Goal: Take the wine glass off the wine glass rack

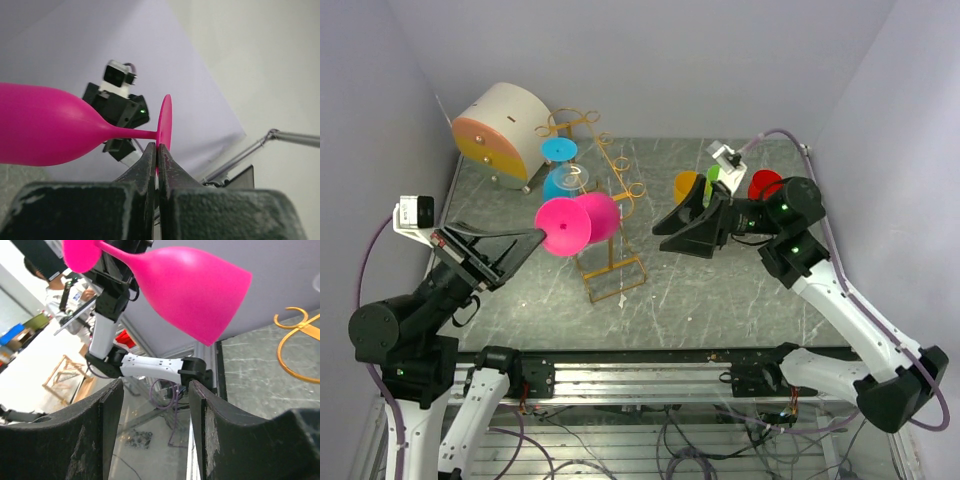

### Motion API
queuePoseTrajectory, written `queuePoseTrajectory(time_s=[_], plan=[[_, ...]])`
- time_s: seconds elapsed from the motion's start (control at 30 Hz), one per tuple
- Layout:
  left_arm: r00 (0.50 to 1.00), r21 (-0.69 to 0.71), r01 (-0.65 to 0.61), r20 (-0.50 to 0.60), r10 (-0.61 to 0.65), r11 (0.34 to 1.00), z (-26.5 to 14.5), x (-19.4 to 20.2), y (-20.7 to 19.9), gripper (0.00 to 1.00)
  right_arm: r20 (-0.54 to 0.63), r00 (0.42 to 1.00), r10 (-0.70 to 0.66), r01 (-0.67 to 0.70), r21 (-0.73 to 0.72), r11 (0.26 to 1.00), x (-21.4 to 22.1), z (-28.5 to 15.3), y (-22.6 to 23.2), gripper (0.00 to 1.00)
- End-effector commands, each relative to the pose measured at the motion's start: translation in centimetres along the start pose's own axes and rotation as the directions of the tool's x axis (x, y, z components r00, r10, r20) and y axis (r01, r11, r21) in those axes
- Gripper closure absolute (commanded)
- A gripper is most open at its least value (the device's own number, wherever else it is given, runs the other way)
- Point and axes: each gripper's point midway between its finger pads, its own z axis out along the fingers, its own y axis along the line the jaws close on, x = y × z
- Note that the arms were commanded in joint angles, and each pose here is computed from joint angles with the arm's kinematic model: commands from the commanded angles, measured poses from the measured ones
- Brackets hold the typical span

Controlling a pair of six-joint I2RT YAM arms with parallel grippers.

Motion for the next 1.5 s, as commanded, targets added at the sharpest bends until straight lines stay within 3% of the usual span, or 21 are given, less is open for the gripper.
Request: queuePoseTrajectory(time_s=[0.0,0.23,0.53,0.8,1.27,1.37,1.47], plan=[[0.993,0.213,-0.067,-0.082,0.086,0.975,-0.8,1.5,-5.4,0.93,0.008,0.998,-0.059,0.060,-0.083,0.995,-0.9,1.5,1.6,0.45],[0.989,0.299,-0.080,-0.099,0.114,0.951,-1.7,2.2,-8.4,0.93,0.085,0.990,-0.114,0.122,-0.096,0.988,-2.6,1.8,2.2,0.40],[0.990,0.344,-0.069,-0.095,0.108,0.936,-2.1,2.2,-9.5,0.93,0.219,0.967,-0.132,0.199,-0.322,0.926,-5.1,2.0,5.6,0.39],[0.990,0.346,-0.065,-0.095,0.104,0.936,-2.0,2.1,-9.3,0.93,0.217,0.975,-0.044,0.143,-0.464,0.874,-5.2,2.8,6.1,0.41],[0.991,0.322,-0.054,-0.095,0.089,0.945,-1.3,1.8,-7.7,0.93,0.185,0.980,-0.066,0.154,-0.517,0.842,-4.8,6.0,8.4,0.42],[0.991,0.311,-0.064,-0.094,0.098,0.948,-1.2,1.8,-7.6,0.93,0.182,0.982,-0.056,0.145,-0.523,0.840,-4.7,6.3,8.3,0.53],[0.990,0.295,-0.070,-0.093,0.102,0.953,-1.2,1.8,-7.2,0.93,0.185,0.981,-0.051,0.142,-0.525,0.839,-4.8,6.3,8.3,0.79]])
